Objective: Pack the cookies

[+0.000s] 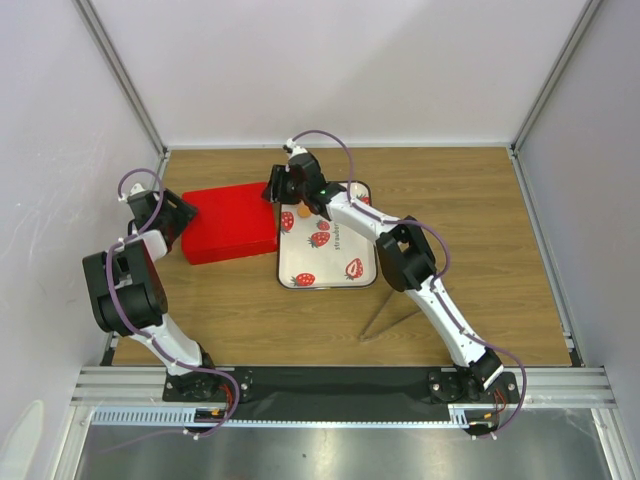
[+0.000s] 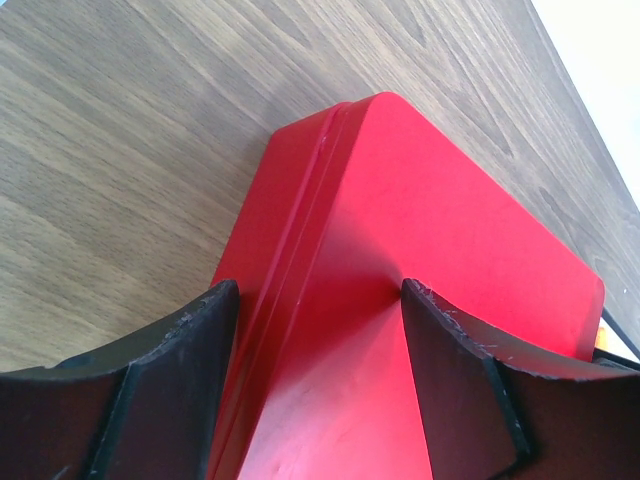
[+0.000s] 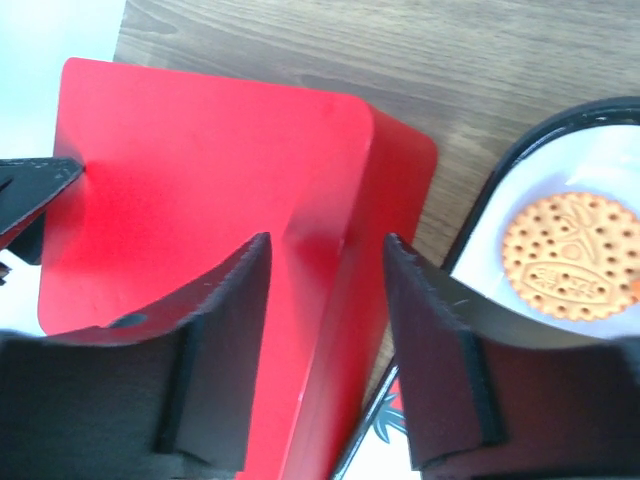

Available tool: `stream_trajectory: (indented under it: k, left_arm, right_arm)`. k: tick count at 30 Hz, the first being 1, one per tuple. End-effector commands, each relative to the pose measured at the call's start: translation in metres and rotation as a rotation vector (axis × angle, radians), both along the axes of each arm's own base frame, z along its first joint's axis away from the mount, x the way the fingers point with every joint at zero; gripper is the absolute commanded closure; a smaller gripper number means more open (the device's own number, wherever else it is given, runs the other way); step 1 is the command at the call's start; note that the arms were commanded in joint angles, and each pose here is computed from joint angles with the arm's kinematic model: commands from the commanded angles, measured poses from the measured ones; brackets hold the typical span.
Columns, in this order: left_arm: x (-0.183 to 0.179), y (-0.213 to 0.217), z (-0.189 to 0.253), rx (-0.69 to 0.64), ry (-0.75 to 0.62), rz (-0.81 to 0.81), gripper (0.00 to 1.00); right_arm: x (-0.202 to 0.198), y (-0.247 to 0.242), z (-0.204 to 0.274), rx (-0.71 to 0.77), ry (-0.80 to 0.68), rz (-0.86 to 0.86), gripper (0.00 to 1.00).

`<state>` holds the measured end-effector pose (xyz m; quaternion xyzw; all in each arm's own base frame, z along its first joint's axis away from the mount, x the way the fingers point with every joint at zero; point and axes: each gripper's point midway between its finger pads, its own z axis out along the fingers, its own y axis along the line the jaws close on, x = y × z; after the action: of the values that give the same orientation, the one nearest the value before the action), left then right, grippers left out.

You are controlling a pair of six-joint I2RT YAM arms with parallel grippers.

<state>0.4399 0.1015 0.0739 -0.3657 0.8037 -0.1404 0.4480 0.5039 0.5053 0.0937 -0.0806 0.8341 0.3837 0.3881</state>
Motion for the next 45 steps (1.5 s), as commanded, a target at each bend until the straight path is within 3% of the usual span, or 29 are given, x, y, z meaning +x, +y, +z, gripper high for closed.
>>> stream_trajectory:
  k: [1,19,34,45]
  left_arm:
    - [0.000,-0.013,0.017,-0.019,-0.022,-0.045,0.29]
    - [0.004,-0.019,0.017,-0.034,-0.033,-0.067,0.29]
    - [0.000,-0.041,0.006,-0.066,-0.009,-0.067,0.32]
    - [-0.028,-0.029,-0.032,-0.085,0.151,0.076,0.42]
  right_arm:
    - [0.003,-0.003,0.062,0.053,-0.083,-0.013,0.51]
    - [-0.017,0.025,0.054,0.049,-0.077,0.059,0.64]
    - [-0.036,0.042,0.029,-0.005,-0.061,0.112,0.62]
    - [-0.039,0.040,0.002,-0.056,-0.033,0.126,0.61]
